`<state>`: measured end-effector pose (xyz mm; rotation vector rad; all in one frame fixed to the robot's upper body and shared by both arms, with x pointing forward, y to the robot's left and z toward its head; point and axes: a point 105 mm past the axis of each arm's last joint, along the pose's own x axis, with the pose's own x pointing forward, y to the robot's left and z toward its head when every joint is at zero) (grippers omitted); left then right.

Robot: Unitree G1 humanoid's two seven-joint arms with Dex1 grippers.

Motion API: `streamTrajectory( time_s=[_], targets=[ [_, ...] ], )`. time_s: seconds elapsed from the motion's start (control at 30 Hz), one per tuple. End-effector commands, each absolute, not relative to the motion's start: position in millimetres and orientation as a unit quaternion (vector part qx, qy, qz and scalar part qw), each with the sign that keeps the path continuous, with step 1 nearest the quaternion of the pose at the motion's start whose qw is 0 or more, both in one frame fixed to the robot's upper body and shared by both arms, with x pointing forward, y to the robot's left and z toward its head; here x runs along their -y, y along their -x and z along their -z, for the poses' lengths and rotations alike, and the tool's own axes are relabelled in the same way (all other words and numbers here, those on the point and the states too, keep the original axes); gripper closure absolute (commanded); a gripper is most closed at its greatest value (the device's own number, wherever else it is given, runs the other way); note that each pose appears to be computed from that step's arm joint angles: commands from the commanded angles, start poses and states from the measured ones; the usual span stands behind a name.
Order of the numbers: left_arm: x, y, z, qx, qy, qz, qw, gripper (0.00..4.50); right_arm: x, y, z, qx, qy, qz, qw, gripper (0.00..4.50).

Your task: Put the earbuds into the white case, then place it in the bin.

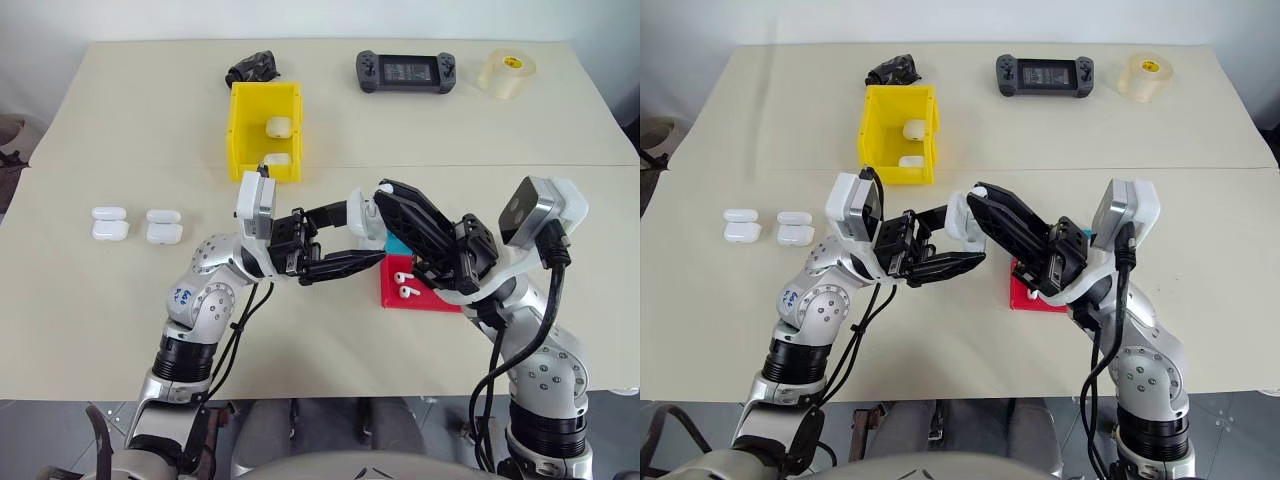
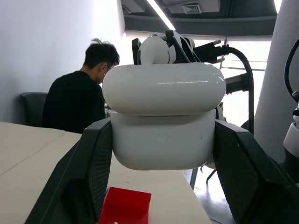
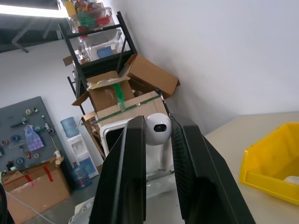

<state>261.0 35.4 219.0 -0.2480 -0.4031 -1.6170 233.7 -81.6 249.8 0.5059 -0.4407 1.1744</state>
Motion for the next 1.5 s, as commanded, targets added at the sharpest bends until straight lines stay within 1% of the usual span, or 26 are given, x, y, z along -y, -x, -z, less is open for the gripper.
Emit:
streamTrajectory(
  time_s=[0.03, 0.37, 0.47, 0.63, 0.9, 1.03, 1.27, 1.43, 1.5],
  targets=[
    [-33.6, -249.2, -235.2, 0.206, 0.104, 0.733, 0.640, 1.70, 80.5, -229.7, -253.6, 0.223, -0.227, -0.548, 0.773, 4.07],
    [-33.8, -249.3, -241.7, 0.206, 0.113, 0.738, 0.633, 1.70, 76.4, -235.0, -242.5, 0.221, -0.203, -0.541, 0.786, 4.07],
    [-33.8, -250.6, -246.0, 0.210, 0.124, 0.735, 0.633, 1.70, 76.5, -235.4, -232.3, 0.210, -0.168, -0.541, 0.797, 4.07],
    [-35.4, -254.6, -250.0, 0.219, 0.133, 0.722, 0.642, 1.70, 78.7, -228.0, -222.5, 0.192, -0.124, -0.558, 0.798, 4.07],
    [-34.3, -253.6, -249.1, 0.221, 0.127, 0.725, 0.640, 1.70, 78.1, -225.4, -220.4, 0.184, -0.101, -0.571, 0.794, 4.07],
    [-33.0, -247.7, -241.8, 0.215, 0.096, 0.740, 0.631, 1.70, 75.7, -229.6, -226.6, 0.191, -0.099, -0.569, 0.793, 4.07],
    [-32.0, -247.5, -234.1, 0.216, 0.063, 0.745, 0.628, 1.70, 74.3, -225.7, -225.3, 0.156, -0.094, -0.598, 0.780, 4.07],
    [-29.9, -246.1, -229.9, 0.218, 0.050, 0.750, 0.623, 1.70, 74.4, -221.2, -219.8, 0.113, -0.101, -0.621, 0.769, 4.07],
    [-29.2, -245.3, -228.5, 0.219, 0.047, 0.751, 0.621, 1.70, 74.4, -221.5, -220.8, 0.114, -0.098, -0.620, 0.770, 3.42]
  ],
)
